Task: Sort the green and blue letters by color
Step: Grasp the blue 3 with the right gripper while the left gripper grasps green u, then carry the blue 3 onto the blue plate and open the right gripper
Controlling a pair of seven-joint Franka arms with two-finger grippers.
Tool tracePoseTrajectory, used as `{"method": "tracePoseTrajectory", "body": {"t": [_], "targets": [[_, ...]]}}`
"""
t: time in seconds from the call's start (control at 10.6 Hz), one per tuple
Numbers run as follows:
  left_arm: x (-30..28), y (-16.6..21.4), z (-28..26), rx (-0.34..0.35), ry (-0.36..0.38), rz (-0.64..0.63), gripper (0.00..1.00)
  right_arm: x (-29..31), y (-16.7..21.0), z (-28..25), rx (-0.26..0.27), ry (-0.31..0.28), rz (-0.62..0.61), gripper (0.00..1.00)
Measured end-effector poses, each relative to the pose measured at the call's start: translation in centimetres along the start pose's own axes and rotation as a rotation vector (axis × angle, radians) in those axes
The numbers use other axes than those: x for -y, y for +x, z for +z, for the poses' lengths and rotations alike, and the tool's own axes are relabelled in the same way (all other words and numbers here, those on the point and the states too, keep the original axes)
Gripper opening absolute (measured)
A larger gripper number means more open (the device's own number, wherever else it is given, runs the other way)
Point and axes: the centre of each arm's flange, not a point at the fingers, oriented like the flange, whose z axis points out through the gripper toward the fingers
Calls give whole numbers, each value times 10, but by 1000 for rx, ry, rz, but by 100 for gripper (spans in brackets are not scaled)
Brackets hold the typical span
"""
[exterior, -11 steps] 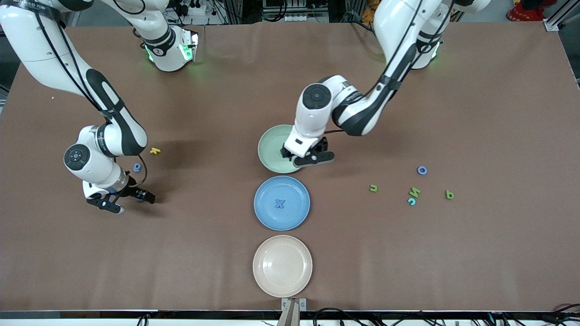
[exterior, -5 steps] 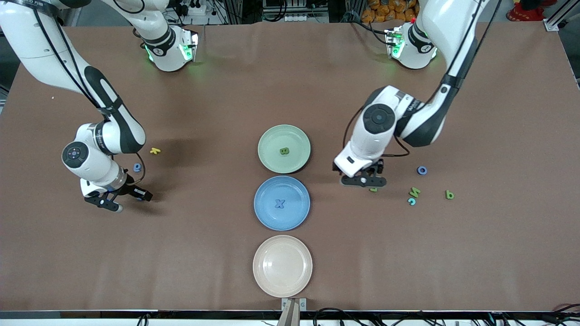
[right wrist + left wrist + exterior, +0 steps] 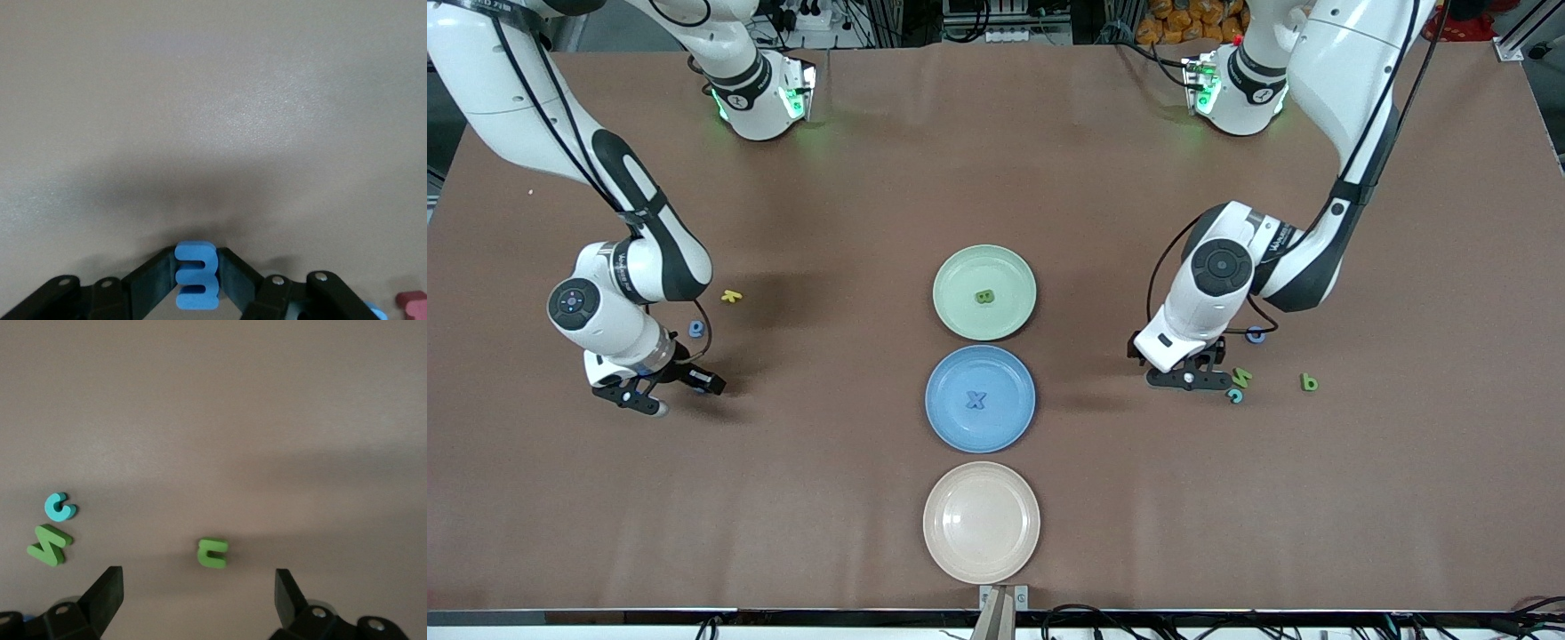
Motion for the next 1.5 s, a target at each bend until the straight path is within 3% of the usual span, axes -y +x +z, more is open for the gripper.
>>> {"method": "tracePoseTrajectory", "body": {"t": [0.38, 0.85, 1.32, 1.5], "targets": [[32, -11, 44, -31, -48, 26, 100, 1, 4, -3, 4, -4, 0, 34], [26, -16, 66, -25, -67, 30, 88, 7, 15, -14, 14, -10, 1, 34], [22, -14, 72, -35, -81, 31, 82, 85, 31, -53, 6, 91, 88, 34], [22, -13, 71, -38, -82, 32, 71, 138, 22, -68, 0, 134, 123, 34]]}}
